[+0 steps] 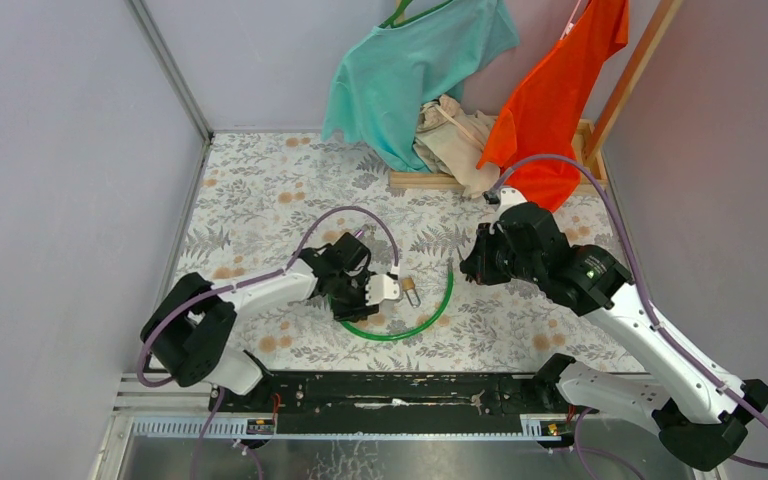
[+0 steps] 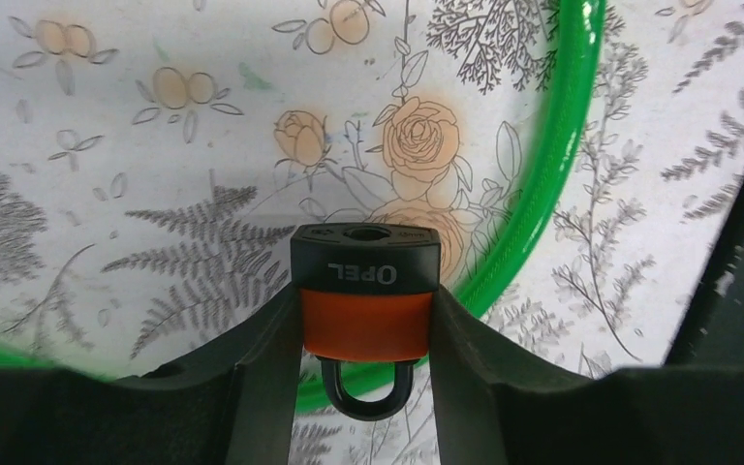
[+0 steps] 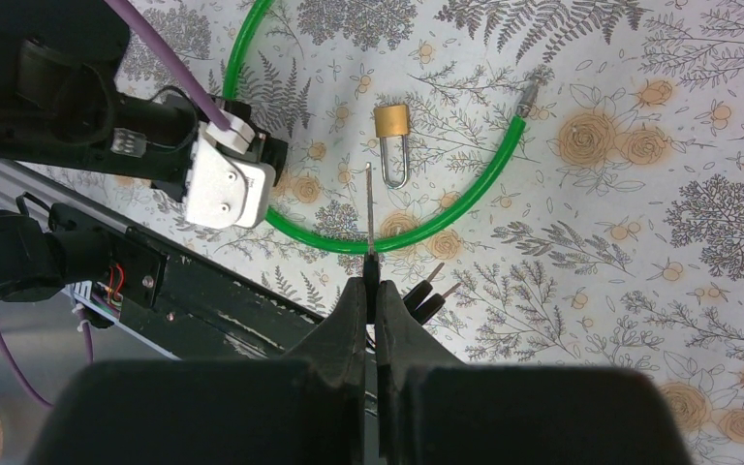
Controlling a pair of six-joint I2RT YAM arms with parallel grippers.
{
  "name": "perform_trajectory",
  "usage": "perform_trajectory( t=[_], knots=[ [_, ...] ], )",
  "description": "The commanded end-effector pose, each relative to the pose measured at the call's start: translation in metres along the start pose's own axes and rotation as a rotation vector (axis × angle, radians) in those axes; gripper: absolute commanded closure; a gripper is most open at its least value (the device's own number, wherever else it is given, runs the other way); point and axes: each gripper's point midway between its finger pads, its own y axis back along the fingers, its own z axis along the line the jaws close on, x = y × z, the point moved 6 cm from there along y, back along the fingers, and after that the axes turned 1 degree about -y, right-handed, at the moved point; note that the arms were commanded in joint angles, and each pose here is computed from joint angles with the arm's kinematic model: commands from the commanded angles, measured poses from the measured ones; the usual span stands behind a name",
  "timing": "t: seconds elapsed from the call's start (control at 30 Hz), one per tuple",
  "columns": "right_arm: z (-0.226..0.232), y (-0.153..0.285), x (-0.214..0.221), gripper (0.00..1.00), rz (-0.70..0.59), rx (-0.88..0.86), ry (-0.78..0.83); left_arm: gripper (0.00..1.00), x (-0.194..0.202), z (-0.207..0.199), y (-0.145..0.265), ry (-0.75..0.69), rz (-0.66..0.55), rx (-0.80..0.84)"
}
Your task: Unlock with the key
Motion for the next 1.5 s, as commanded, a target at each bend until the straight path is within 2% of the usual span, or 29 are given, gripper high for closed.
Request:
perform_trajectory(
  t=[0.0,0.1,0.2,0.33,0.47,0.57,0.77,0.87,0.93,1.07,1.13,1.27,1.47],
  knots=[
    [0.004,0.004,-0.009,1.00,-0.034,-0.003,-0.005,1.00,-0.047,0.010,0.054,-0.127,-0.087,-0.006],
    [0.006,0.001,-0.010,1.00,-0.029,-0.014,-0.001,1.00,-0.087,0.006,0.115,-0.306,-0.230,-0.033],
    [0.011,0.000,-0.012,1.00,-0.025,-0.040,0.004,1.00,-0.118,-0.004,0.163,-0.529,-0.403,-0.128],
    [0.014,-0.001,-0.013,1.00,-0.029,-0.066,0.015,1.00,-0.140,-0.025,0.193,-0.755,-0.591,-0.228],
    [0.014,-0.002,-0.014,1.00,-0.027,-0.063,0.026,1.00,-0.159,-0.046,0.224,-0.942,-0.774,-0.399],
    [0.014,-0.003,-0.014,1.00,-0.027,-0.065,0.028,1.00,-0.165,-0.056,0.239,-1.001,-0.860,-0.475],
    [0.016,-0.003,-0.016,1.00,-0.030,-0.068,0.025,1.00,-0.154,-0.061,0.234,-0.959,-0.845,-0.461],
    [0.016,-0.002,-0.016,1.00,-0.026,-0.069,0.026,1.00,-0.143,-0.053,0.217,-0.805,-0.767,-0.414],
    [0.016,-0.002,-0.016,1.00,-0.024,-0.067,0.026,1.00,-0.128,-0.046,0.192,-0.643,-0.620,-0.301],
    [0.015,0.001,-0.016,1.00,-0.029,-0.064,0.024,1.00,-0.078,-0.018,0.133,-0.198,-0.218,-0.183],
    [0.016,0.002,-0.017,1.00,-0.031,-0.066,0.023,1.00,-0.054,-0.007,0.108,-0.022,-0.107,-0.117],
    [0.017,0.002,-0.018,1.00,-0.028,-0.068,0.025,1.00,-0.028,0.018,0.082,0.203,-0.061,-0.114],
    [0.017,0.005,-0.019,1.00,-0.034,-0.068,0.023,1.00,-0.013,0.034,0.048,0.388,-0.045,-0.109]
  ],
)
